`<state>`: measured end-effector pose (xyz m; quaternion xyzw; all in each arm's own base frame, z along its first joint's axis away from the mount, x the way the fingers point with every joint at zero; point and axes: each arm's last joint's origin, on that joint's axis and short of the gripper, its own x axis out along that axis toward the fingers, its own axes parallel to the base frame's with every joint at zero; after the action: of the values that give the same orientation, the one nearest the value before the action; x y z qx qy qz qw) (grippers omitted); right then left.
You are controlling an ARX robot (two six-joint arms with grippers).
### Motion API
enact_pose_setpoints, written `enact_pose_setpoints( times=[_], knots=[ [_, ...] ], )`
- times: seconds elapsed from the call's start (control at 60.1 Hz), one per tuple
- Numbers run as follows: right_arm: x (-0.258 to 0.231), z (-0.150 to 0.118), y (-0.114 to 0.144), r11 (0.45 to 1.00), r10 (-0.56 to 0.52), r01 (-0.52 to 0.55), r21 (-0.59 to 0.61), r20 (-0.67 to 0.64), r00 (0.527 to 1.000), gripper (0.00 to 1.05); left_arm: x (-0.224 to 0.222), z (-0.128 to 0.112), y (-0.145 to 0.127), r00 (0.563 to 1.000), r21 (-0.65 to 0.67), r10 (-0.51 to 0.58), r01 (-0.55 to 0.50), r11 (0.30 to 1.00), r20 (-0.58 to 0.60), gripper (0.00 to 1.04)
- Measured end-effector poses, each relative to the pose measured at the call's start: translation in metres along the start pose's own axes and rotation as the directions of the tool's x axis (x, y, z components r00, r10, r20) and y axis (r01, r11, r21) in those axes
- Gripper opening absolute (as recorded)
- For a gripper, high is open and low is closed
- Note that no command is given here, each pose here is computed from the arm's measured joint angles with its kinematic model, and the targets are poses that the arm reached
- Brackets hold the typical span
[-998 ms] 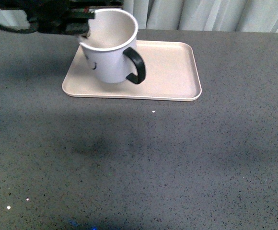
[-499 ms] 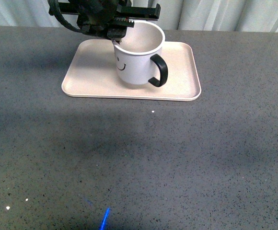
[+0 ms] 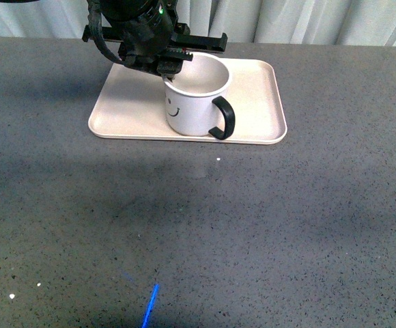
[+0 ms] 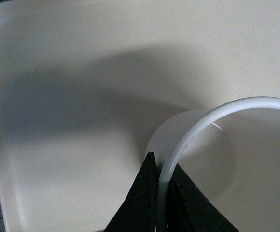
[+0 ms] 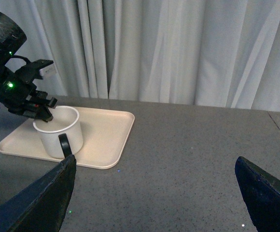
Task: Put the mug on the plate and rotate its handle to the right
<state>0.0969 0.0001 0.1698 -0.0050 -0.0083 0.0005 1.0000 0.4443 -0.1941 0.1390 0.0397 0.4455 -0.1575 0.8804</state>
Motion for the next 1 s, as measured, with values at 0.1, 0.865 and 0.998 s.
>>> enact_pose_setpoints(
  times=[0.1,0.865,0.998],
  knots=[
    [0.000,0.000,0.000,1.000,0.000,0.000,0.000,0.000,1.000,0.96,0.001,0.001,0.000,1.000,0.000,-0.005,0.005,1.000,0.001,0.09],
    [0.000,0.000,0.000,1.000,0.000,0.000,0.000,0.000,1.000,0.96,-0.149,-0.059,0.047,0.585,-0.202,0.289,-0.210,0.957,0.758,0.64],
    [0.000,0.000,0.000,1.000,0.000,0.000,0.000,0.000,1.000,0.96,-0.166,-0.112,0.067,0.551,-0.219,0.308,-0.224,0.950,0.775,0.37]
  ],
)
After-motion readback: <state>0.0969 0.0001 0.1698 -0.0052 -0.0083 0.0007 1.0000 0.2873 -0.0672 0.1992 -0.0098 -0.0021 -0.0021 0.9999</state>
